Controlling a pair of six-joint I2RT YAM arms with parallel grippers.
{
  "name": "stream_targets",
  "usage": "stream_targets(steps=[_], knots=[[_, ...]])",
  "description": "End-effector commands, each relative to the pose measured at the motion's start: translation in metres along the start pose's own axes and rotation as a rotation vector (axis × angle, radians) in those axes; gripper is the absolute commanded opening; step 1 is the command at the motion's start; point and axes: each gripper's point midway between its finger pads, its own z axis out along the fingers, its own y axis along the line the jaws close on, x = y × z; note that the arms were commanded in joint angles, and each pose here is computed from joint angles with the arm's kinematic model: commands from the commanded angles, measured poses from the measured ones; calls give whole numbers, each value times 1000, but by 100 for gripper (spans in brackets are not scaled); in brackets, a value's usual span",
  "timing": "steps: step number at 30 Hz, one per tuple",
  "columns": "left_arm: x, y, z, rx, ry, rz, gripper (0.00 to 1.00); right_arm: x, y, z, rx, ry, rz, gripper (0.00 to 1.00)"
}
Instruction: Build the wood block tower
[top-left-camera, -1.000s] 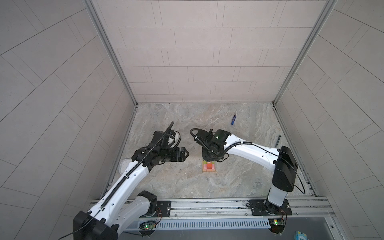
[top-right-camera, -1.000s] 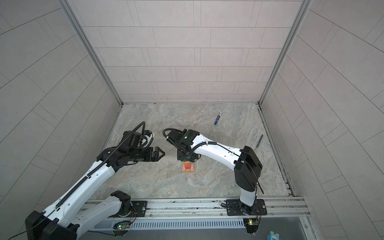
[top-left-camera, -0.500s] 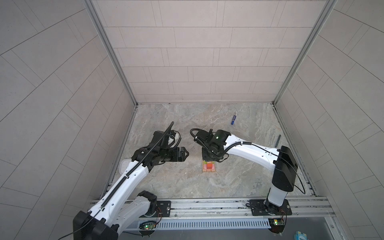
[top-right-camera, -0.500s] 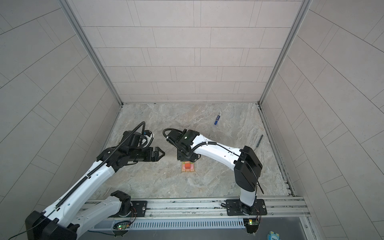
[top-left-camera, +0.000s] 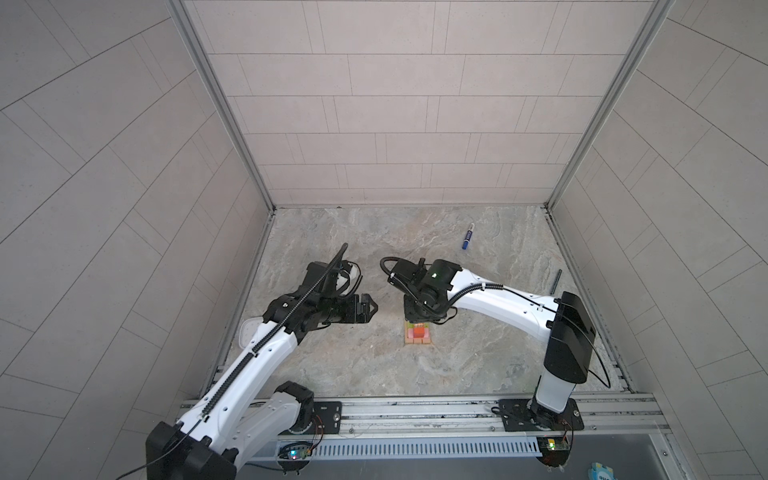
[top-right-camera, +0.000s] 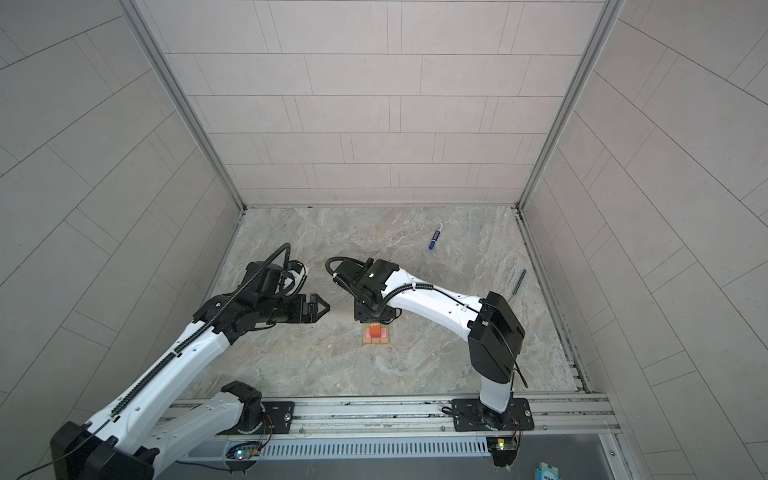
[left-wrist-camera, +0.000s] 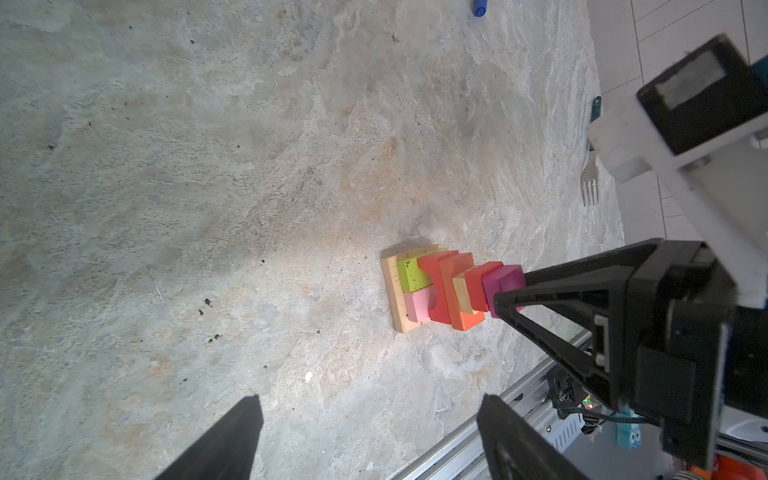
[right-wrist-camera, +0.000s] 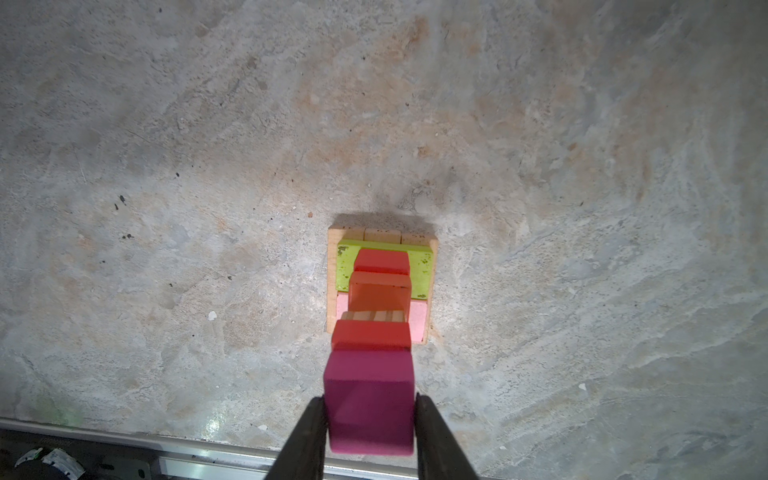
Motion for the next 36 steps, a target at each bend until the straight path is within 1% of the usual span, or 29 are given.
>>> stream_targets(steps=[1,6,9,16,20,24,29,36], knots=[[1,2,0,0,-7,2,88,0,1,-7,2,-11,5,37],[1,1,0,2,-5,2,88,-2,2,-10,-2,-16,1,38],[1,2,0,0,-4,1,88,-4,1,-17,5,-31,-11,42],[3,3,6,-1,19,-7,88,-13,-2,-44,-26,-98,-56,57],[4,4,9,-1,33,-10,88,-15,-2,-53,-53,-127,-113,64],[6,4,14,10,55,-13,88,-16,-6,-64,-66,-155,-210,79],[7,7,20,1,74,-23,88,-11,-15,-70,-59,-140,-328,82],[6,11,27,-18,94,-37,88,-19,-41,-76,-13,-216,-341,89]])
